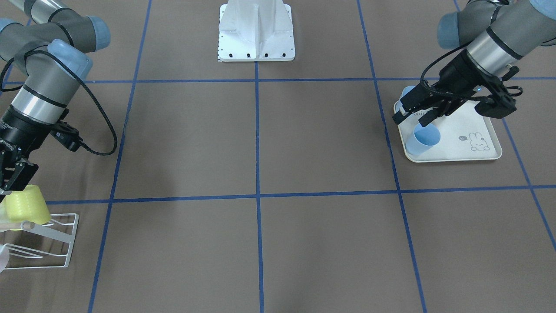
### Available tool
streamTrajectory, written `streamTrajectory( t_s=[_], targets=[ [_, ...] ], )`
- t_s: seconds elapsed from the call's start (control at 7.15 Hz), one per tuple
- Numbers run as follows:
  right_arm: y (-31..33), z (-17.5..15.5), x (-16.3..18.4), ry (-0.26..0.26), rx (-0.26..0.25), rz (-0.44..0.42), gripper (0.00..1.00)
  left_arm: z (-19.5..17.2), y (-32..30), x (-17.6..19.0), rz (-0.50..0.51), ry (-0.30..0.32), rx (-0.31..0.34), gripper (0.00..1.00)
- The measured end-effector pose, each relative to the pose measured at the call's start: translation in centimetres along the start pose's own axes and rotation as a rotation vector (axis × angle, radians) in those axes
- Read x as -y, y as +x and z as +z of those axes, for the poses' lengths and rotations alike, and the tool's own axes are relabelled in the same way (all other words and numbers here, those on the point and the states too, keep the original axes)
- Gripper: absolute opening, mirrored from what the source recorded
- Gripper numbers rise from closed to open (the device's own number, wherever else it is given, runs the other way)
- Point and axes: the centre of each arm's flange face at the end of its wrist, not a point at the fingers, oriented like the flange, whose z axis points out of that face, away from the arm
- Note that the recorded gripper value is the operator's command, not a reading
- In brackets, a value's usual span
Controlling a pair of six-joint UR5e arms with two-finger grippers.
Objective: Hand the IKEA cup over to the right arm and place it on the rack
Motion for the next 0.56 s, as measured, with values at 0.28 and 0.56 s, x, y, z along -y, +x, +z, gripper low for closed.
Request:
streamTrajectory(
  t_s=[0.28, 0.56],
  targets=[
    [2.8, -2.3, -1.0, 0.076, -0.041, 0.124, 0.85, 0.0, -0.5, 0.0, 0.010, 0.001, 0.005, 1.00],
    [3.8, -4.7, -1.5, 0.225, -0.037, 0.374, 0.86, -0.7, -3.4, 0.4, 0.092, 0.011, 0.038, 1.00]
  ],
)
